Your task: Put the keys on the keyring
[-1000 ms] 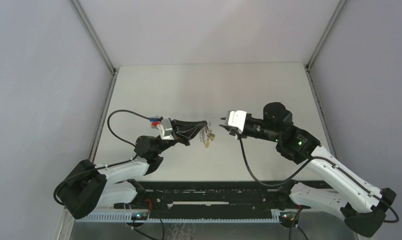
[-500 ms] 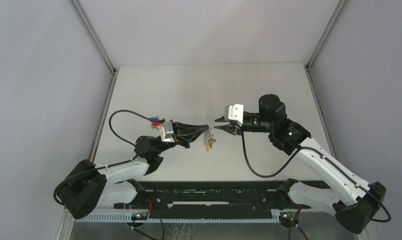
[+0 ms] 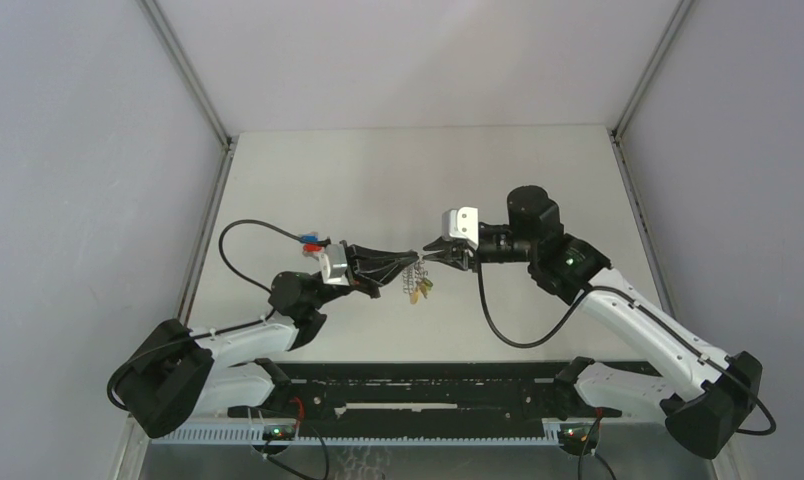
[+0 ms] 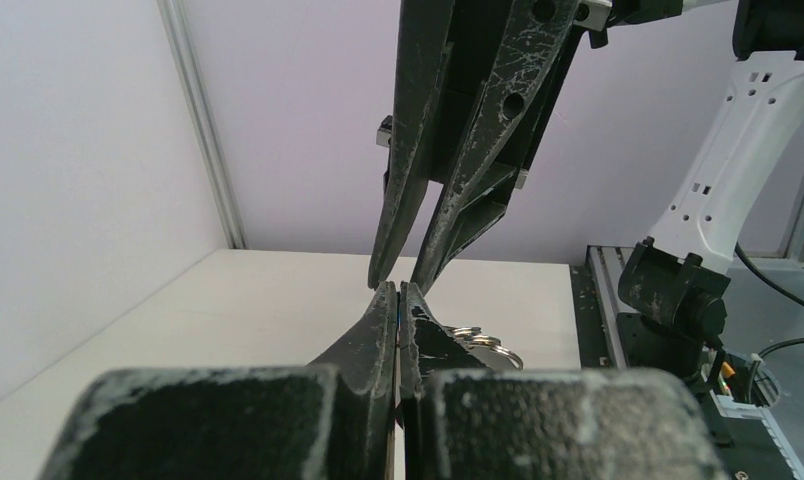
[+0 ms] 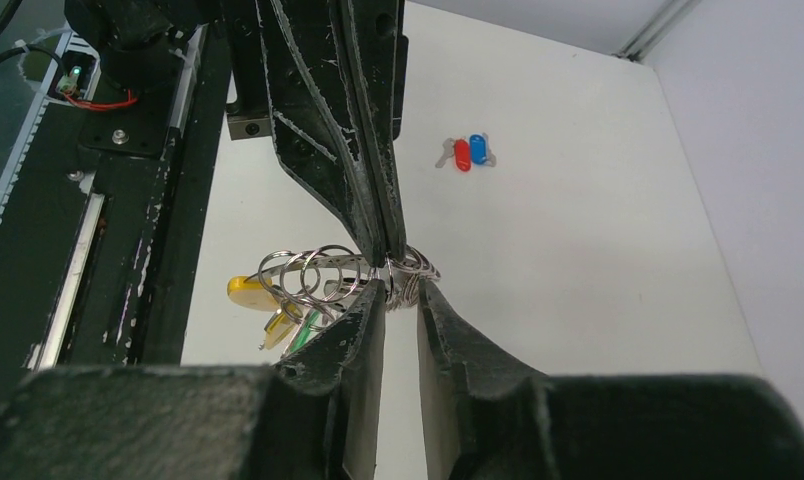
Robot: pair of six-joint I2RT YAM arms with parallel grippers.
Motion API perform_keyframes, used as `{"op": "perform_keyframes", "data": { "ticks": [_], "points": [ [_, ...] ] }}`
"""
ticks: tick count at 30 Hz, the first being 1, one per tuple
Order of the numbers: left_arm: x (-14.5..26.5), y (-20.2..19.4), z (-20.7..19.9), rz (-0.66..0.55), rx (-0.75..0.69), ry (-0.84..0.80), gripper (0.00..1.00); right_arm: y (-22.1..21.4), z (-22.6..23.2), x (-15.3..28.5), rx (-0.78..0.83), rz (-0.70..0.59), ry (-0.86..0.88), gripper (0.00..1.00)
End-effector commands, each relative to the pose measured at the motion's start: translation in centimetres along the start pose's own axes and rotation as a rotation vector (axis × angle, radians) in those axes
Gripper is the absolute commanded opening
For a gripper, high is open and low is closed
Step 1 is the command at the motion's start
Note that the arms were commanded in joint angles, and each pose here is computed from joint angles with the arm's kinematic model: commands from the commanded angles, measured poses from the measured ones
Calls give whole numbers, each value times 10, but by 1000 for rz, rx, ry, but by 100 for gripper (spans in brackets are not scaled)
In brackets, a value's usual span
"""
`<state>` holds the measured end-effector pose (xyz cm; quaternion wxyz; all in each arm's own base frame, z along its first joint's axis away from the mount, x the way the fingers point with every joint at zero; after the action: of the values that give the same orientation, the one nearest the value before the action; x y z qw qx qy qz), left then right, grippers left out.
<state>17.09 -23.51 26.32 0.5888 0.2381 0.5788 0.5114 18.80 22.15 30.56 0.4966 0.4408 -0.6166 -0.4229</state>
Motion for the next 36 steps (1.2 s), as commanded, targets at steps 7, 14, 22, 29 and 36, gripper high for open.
{"op": "perform_keyframes", "data": {
  "ticks": [7,14,22,29,36],
  "points": [
    [-6,24,-2,-94,-51,-30,0,0,-3,-4,-7,-17,18,16],
    [-8,24,-3,-93,-47,-54,0,1,-2,-5,-7,-28,37,6],
    [-4,9,5,-53,-40,20,15,9,-9,4,-90,61,-74,0],
    [14,-9,19,37,-20,163,47,11,-18,16,-318,269,-307,0],
    [22,-17,22,146,-30,205,56,-7,-22,19,-566,647,-421,0]
  ]
}}
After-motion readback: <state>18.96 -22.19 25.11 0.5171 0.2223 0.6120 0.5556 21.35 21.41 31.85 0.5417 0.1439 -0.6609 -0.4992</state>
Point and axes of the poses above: each gripper's point midway between its finger pads, its own x axis back along the fingers, its own z axis along the line the jaws close on, y = z × x, the point moved 7 cm from there along x, back along the fingers, and after that the axes turned 9 degrees about -x, right-handed, at the moved point
